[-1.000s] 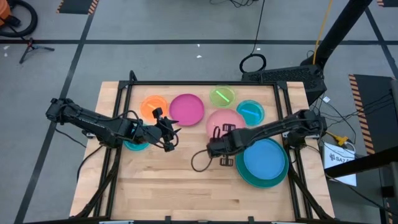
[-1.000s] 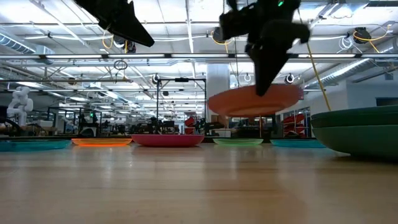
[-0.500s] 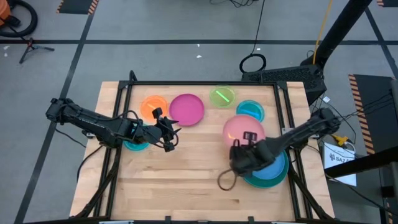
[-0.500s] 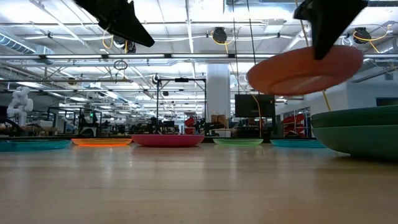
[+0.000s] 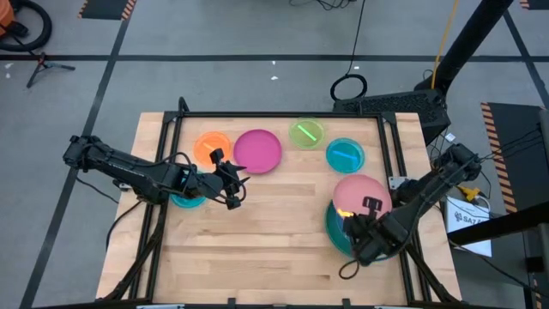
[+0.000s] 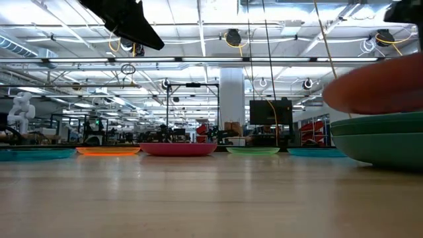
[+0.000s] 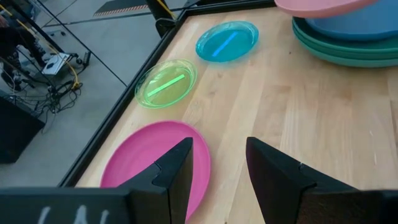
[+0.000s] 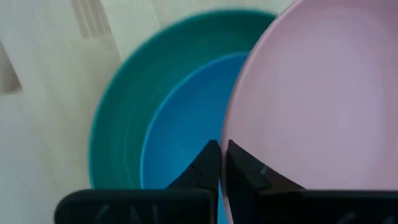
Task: Stack plastic plates
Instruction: Stack the light pink plate on top of the blue plate, then stack the pink plate on top of the light pink plate
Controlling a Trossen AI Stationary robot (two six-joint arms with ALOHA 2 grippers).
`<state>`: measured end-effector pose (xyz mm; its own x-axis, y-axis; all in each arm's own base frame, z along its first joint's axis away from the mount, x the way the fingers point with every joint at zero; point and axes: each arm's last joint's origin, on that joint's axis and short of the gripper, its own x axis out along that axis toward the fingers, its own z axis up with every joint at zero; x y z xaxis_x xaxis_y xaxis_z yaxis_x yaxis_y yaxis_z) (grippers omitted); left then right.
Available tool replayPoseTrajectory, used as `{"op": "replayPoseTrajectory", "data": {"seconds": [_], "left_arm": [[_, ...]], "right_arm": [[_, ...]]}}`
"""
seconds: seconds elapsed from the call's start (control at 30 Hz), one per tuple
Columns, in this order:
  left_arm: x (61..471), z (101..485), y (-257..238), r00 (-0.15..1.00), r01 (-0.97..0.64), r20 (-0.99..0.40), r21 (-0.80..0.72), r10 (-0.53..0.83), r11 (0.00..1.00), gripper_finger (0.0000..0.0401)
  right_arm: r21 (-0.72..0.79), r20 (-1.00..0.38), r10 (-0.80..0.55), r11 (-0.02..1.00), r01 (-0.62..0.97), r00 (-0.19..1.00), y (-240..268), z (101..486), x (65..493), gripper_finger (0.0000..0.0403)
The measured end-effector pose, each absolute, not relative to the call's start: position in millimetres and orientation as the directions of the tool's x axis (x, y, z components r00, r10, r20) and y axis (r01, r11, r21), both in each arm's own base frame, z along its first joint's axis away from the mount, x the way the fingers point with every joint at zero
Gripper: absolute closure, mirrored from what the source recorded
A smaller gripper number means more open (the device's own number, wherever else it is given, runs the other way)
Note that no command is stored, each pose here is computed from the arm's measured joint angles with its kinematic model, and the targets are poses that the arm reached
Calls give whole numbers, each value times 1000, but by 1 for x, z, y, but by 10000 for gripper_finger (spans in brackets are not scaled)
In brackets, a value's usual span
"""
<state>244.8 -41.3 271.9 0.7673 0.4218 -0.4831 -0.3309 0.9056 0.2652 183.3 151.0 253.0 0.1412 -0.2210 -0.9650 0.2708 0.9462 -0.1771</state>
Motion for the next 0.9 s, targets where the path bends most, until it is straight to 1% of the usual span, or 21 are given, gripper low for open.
{"op": "replayPoseTrajectory", "data": {"seconds": [0.2,0.4,0.63,0.9], "left_arm": [[245,272,-41,767,-331,-484,265,422,906,247],[245,272,-41,767,-331,-484,264,422,906,247],[245,272,-41,767,-332,-484,264,422,906,247],[245,272,-41,767,-332,-484,263,422,906,247]], "right_arm": [[-182,-964,-225,946,269,139,161,245,171,396],[-89,-969,-151,952,292,195,175,245,168,382],[-51,-978,-121,929,367,171,182,244,161,374],[-65,-977,-136,926,372,167,180,244,161,374]]}}
